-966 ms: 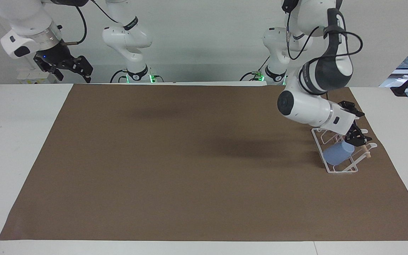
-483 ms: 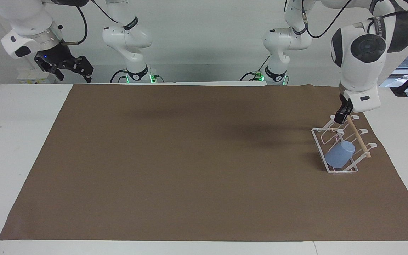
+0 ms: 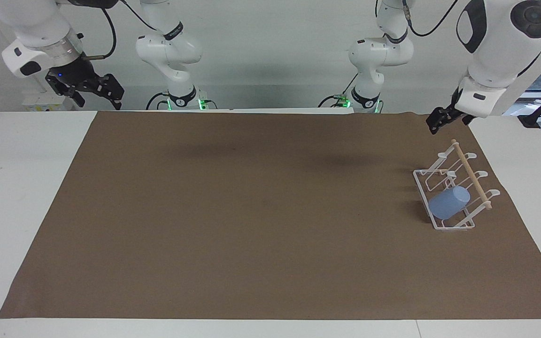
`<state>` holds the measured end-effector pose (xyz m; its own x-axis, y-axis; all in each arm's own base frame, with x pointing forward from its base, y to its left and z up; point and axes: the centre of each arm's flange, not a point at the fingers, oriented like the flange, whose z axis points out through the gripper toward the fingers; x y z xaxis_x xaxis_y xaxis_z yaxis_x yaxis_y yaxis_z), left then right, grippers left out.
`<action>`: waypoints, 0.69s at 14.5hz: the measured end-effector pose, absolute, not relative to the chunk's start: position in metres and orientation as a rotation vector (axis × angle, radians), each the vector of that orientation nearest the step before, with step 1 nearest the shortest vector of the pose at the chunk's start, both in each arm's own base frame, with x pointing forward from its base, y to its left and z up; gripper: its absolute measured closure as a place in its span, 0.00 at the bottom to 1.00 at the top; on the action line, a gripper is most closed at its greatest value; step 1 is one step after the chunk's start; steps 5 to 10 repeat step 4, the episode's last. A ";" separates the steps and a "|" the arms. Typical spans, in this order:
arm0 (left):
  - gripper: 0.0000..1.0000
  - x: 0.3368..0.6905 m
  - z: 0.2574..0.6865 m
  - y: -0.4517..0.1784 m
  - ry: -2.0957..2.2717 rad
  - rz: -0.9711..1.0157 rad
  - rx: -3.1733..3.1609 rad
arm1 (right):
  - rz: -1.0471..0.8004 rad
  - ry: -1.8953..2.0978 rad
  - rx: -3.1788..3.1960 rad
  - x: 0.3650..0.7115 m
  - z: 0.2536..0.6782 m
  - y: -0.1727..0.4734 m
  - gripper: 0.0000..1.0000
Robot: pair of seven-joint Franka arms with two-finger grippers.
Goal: Hang cup on cup holder
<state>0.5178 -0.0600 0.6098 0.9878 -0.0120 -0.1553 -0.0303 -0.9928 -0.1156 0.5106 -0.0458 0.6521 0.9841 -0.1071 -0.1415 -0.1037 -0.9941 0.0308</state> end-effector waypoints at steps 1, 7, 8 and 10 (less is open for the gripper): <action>0.00 0.517 0.616 -0.062 0.082 0.240 -3.065 | -0.223 -0.165 3.106 0.511 0.652 -0.046 0.00; 0.00 0.521 0.634 -0.052 0.107 0.219 -3.168 | -0.223 -0.165 3.106 0.511 0.652 -0.046 0.00; 0.00 0.521 0.634 -0.052 0.107 0.219 -3.168 | -0.223 -0.165 3.106 0.511 0.652 -0.046 0.00; 0.00 0.521 0.634 -0.052 0.107 0.219 -3.168 | -0.223 -0.165 3.106 0.511 0.652 -0.046 0.00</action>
